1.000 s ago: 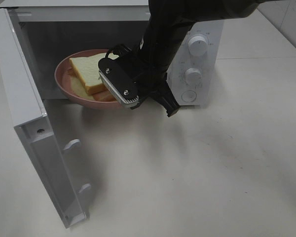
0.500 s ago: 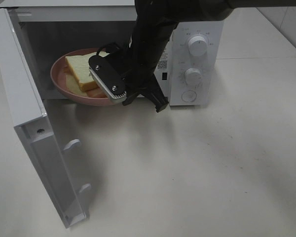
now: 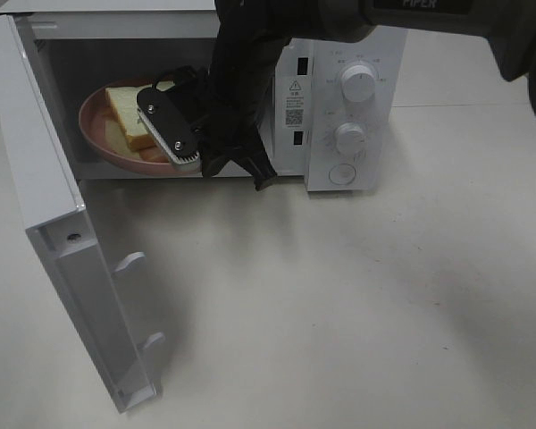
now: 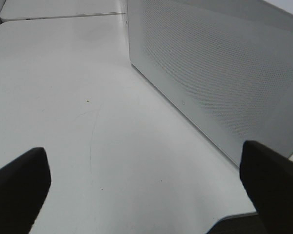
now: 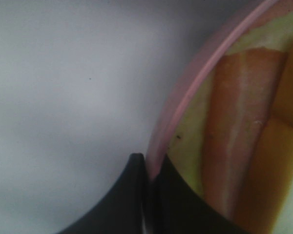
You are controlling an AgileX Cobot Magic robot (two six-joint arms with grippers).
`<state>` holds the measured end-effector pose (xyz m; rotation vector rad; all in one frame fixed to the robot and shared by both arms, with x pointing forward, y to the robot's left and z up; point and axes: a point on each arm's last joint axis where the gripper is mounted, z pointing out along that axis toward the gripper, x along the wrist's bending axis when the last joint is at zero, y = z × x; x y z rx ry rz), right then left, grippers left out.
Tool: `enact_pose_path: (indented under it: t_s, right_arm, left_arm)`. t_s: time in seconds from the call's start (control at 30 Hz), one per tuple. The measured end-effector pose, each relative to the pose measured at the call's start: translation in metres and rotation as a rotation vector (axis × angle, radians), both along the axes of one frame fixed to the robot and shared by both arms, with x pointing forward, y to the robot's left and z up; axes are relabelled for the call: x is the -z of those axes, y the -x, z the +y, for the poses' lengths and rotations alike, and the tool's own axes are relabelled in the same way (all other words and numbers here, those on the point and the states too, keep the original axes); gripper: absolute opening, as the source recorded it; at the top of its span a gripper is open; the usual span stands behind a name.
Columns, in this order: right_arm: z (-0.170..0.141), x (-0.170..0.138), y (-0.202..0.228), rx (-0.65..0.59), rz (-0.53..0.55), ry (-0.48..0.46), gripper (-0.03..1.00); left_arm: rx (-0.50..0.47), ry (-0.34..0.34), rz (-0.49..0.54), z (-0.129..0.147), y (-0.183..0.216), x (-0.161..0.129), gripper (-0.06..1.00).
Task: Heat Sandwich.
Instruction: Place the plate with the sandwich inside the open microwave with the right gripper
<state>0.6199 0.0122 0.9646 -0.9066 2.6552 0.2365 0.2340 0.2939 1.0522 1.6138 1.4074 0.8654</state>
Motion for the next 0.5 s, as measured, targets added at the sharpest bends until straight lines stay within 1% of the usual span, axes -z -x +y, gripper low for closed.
enact_pose_path:
  t_s: [0.13,0.2,0.5]
  right_arm:
    - [0.002,-0.001,-0.006,0.015,-0.024,0.009,0.03]
    - [0.003,0.001,-0.009,0.024,-0.020,0.020,0.03]
    - [0.010,0.000,-0.019,0.044,-0.049,0.009,0.03]
  left_arm:
    - [0.000,0.000,0.000,0.000,0.000,0.000,0.98]
    - [0.000,0.000,0.000,0.000,0.000,0.000,0.98]
    - [0.000,0.000,0.000,0.000,0.000,0.000,0.98]
